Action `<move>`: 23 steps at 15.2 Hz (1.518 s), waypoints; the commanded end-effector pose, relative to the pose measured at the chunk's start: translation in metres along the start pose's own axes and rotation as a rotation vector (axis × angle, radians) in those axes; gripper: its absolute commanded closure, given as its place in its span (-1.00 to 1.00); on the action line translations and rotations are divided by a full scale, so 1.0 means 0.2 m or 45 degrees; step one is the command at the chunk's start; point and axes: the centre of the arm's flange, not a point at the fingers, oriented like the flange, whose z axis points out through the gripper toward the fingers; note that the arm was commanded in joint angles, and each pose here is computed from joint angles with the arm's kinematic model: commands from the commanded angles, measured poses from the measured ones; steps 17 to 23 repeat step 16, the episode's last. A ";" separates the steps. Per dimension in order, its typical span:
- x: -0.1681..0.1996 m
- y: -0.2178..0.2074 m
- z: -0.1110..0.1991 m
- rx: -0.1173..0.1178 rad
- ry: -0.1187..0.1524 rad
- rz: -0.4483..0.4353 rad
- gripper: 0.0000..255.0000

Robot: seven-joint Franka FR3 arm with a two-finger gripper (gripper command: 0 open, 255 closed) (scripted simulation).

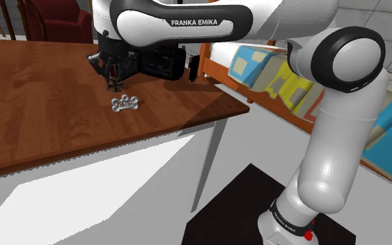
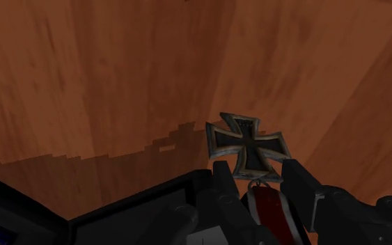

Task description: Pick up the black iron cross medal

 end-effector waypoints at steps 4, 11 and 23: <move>0.03 0.00 -0.10 0.003 -0.008 -0.006 1.00; 0.11 0.02 -0.27 0.003 -0.008 -0.006 1.00; 0.14 0.02 -0.34 0.003 -0.008 -0.006 1.00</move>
